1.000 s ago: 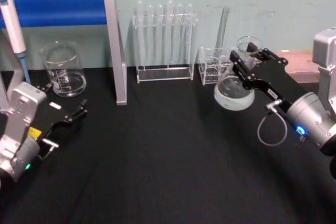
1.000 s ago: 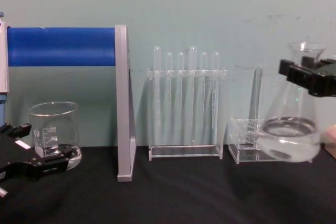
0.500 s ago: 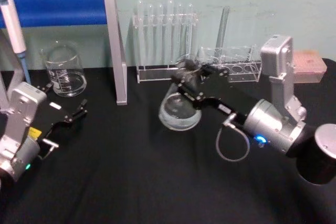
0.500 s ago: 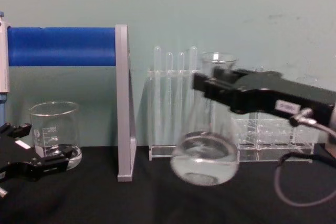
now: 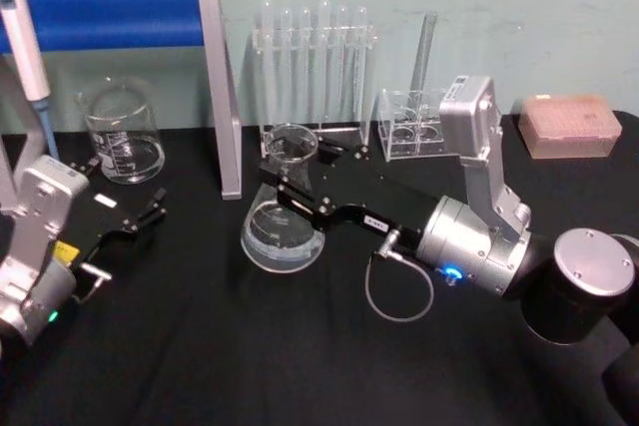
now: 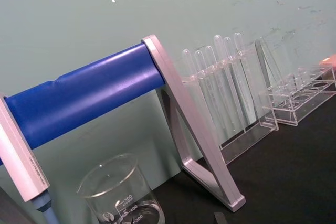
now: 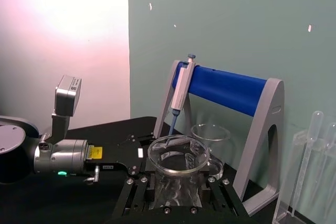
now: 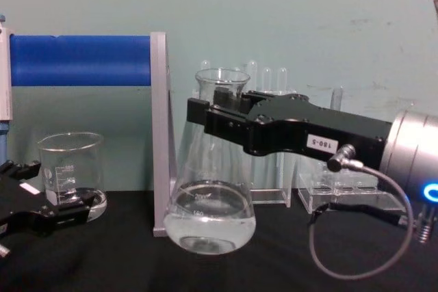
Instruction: Grasp the erlenmeyer flask with one hand, shake it three times, then place it back.
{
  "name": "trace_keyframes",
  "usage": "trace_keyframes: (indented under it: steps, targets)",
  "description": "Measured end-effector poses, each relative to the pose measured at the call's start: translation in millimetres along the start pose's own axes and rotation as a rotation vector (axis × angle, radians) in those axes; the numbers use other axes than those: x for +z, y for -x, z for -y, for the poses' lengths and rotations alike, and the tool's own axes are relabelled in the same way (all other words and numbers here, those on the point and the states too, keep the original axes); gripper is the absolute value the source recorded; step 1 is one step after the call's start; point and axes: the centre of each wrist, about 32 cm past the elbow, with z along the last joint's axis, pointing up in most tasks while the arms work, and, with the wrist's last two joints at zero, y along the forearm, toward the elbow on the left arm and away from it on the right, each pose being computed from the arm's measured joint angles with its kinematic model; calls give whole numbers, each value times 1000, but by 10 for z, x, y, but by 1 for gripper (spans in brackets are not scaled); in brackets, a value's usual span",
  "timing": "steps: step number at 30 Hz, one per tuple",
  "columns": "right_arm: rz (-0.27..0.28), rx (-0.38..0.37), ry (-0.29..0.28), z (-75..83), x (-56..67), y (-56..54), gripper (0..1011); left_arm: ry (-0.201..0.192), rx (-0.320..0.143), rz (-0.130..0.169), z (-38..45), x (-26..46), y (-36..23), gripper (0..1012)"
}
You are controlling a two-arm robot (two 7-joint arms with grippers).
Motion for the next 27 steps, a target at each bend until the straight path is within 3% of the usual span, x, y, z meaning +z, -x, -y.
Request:
trace_keyframes:
  steps: [5,10,18,19,22,27]
  targets:
    - [3,-48,-13,23,-9,1,450,0,0,0,0,0,0,1001]
    - [19,-160,-31,117,-12,-12,449,0,0,0,0,0,0,1001]
    - [61,-463,-37,409,7,-20,449,0,0,0,0,0,0,1001]
    - [61,-463,-37,409,7,-20,449,0,0,0,0,0,0,1001]
    - [70,-576,-20,528,10,-13,449,0,0,0,0,0,0,1001]
    - [76,-671,3,645,24,-4,449,0,0,0,0,0,0,1001]
